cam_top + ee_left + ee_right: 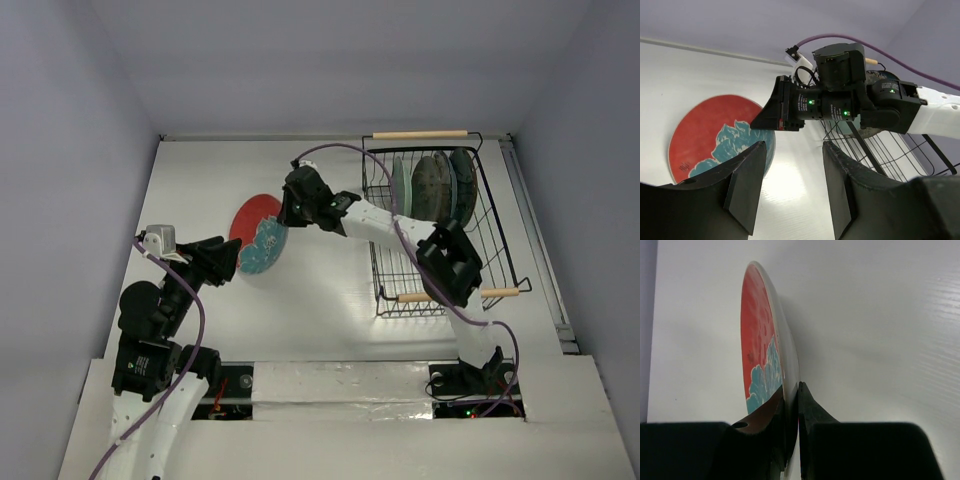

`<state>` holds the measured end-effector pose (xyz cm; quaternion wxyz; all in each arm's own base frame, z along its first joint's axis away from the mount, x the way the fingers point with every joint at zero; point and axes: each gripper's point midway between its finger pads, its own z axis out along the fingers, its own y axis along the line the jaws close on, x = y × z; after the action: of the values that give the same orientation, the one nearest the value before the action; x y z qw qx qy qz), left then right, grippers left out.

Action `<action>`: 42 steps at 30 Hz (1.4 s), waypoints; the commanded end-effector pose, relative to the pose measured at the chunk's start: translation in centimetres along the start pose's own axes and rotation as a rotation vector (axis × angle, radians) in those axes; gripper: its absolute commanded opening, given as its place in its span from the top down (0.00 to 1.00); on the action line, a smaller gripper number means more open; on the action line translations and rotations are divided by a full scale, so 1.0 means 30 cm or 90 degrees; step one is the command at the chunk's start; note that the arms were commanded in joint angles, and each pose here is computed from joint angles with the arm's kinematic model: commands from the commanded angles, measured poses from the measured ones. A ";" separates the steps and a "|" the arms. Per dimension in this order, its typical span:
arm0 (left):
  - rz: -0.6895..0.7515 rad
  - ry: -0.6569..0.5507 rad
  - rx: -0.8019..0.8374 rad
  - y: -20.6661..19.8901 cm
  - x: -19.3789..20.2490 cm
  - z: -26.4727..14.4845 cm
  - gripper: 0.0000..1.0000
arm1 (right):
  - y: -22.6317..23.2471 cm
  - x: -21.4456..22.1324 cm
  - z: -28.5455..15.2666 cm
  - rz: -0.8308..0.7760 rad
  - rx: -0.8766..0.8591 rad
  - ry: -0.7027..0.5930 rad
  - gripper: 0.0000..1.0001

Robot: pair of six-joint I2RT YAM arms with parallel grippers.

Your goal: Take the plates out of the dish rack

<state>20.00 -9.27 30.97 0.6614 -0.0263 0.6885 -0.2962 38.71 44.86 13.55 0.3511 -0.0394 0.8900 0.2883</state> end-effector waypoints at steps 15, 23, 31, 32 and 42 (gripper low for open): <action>-0.002 -0.019 0.017 -0.022 -0.026 0.001 0.54 | -0.064 0.000 0.066 0.102 -0.020 -0.116 0.66; -0.002 -0.016 0.016 -0.020 -0.022 0.004 0.54 | -0.131 0.070 0.095 0.094 0.022 -0.086 0.51; -0.002 -0.015 0.016 -0.019 -0.021 0.005 0.54 | -0.101 0.000 0.005 0.065 0.017 -0.110 0.24; -0.002 -0.015 0.016 -0.019 -0.021 0.005 0.54 | -0.092 -0.017 -0.014 0.055 0.013 -0.116 0.21; -0.003 -0.012 0.014 -0.018 -0.018 0.007 0.54 | -0.005 -0.232 -0.385 -0.017 -0.003 -0.212 0.34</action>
<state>20.00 -9.27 30.97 0.6613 -0.0265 0.6885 -0.2965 37.80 39.98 19.44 0.4435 0.0023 0.8449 0.2991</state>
